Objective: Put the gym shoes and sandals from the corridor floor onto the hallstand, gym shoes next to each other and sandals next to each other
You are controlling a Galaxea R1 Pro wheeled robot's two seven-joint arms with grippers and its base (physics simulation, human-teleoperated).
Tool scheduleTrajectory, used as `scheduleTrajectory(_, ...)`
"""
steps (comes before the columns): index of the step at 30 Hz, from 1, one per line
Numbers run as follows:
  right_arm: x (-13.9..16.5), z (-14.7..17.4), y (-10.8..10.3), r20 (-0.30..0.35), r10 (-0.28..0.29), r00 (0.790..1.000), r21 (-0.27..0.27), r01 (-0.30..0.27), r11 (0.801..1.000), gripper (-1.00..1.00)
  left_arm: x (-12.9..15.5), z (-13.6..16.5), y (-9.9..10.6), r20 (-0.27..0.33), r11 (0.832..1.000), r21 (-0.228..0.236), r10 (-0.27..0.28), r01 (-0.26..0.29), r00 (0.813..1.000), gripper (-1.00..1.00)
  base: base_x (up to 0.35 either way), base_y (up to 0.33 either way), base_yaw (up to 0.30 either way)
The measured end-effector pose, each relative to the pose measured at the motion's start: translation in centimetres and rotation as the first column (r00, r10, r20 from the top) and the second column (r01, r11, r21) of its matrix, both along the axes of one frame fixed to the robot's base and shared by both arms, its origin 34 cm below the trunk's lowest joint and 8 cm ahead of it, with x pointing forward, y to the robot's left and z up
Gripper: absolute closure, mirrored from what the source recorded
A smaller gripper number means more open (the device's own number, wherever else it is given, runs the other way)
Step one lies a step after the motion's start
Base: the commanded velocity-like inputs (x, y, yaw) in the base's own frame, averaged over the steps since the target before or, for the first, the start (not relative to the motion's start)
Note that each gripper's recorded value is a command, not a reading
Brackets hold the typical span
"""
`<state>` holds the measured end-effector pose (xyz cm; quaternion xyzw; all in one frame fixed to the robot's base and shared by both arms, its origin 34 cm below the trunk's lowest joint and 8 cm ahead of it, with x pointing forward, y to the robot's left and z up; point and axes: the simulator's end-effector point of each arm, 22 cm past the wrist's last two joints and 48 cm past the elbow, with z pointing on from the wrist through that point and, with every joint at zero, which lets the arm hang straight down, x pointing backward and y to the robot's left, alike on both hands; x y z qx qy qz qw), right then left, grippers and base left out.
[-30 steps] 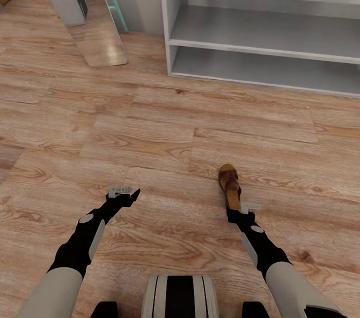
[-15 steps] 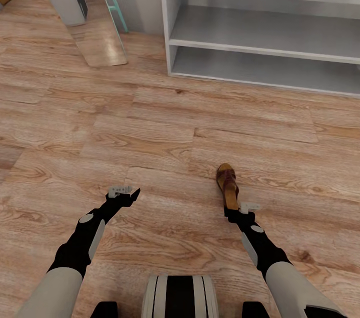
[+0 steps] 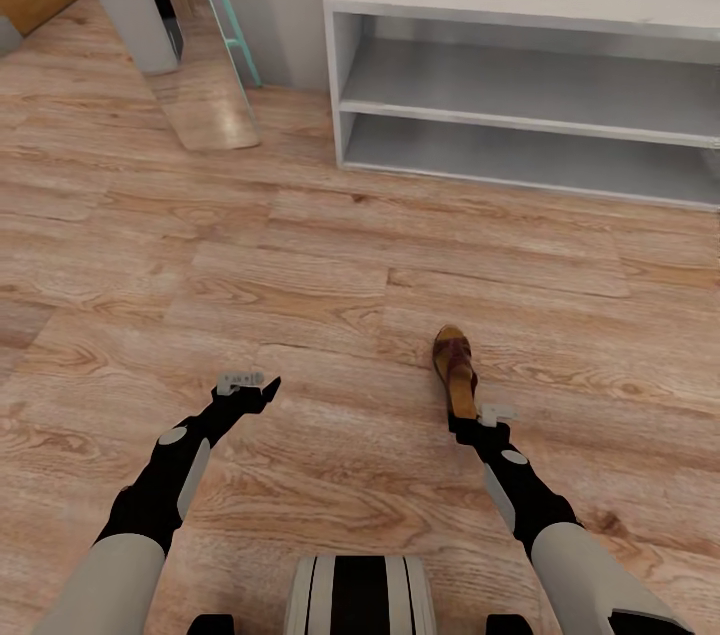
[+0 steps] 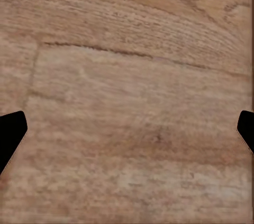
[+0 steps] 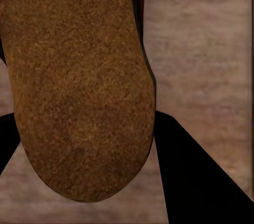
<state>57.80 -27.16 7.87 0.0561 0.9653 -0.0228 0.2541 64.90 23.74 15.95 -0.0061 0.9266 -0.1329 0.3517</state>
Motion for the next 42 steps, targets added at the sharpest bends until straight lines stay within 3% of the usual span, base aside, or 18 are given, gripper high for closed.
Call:
scheduleTrajectory(11, 2.1, 2.6, 0.2, 0.05, 0.009, 0.999, -0.002, -0.009, 1.0, 1.0, 1.4, 2.6, 0.1, 0.04, 1.0, 0.0, 0.0, 0.0, 0.999, -1.0, 0.0, 0.0, 0.0)
scheduleTrajectory(15, 4.6, 4.7, 0.0, 0.102, 0.009, 0.995, -0.008, -0.008, 1.0, 1.0, 1.9, 3.6, 0.1, 0.056, 1.0, 0.0, 0.001, -0.001, 0.998, -1.0, 0.0, 0.0, 0.0)
scheduleTrajectory(18, 8.3, 8.0, -0.6, 0.159, 0.003, 0.987, -0.014, -0.001, 1.0, 1.0, 2.2, 4.3, 0.1, 0.067, 1.0, 0.001, 0.0, 0.0, 0.998, -1.0, 0.0, 0.0, 0.0)
scheduleTrajectory(22, 10.1, 10.5, -0.9, 0.141, -0.001, 0.99, -0.009, 0.003, 1.0, 1.0, 2.7, 5.3, 0.2, 0.08, 1.0, 0.002, 0.001, -0.001, 0.997, -1.0, 0.0, 0.0, 0.0)
scheduleTrajectory(25, 10.6, 11.6, -0.9, 0.131, -0.003, 0.991, -0.008, 0.004, 1.0, 1.0, 2.5, 5.6, 0.1, 0.06, 1.0, -0.004, 0.001, -0.001, 0.998, -1.0, 0.0, 0.0, 0.0)
scheduleTrajectory(29, 12.9, 14.9, -1.3, 0.194, -0.004, 0.981, -0.014, 0.007, 1.0, 1.0, 2.0, 5.7, -0.2, 0.008, 1.0, -0.017, 0.001, -0.001, 1.0, -1.0, 0.0, 0.0, 0.0)
scheduleTrajectory(35, 15.0, 18.4, -1.7, 0.263, -0.006, 0.965, -0.02, 0.012, 1.0, 1.0, 2.3, 7.0, -2.4, 0.008, 0.999, -0.051, -0.007, 0.007, 1.0, -1.0, 0.0, 0.0, 0.0)
scheduleTrajectory(42, 16.1, 21.1, -1.7, 0.309, -0.004, 0.951, -0.022, 0.012, 1.0, 1.0, 3.0, 8.8, -2.9, 0.034, 0.998, -0.058, -0.008, 0.01, 0.999, -1.0, 0.0, 0.0, 0.0)
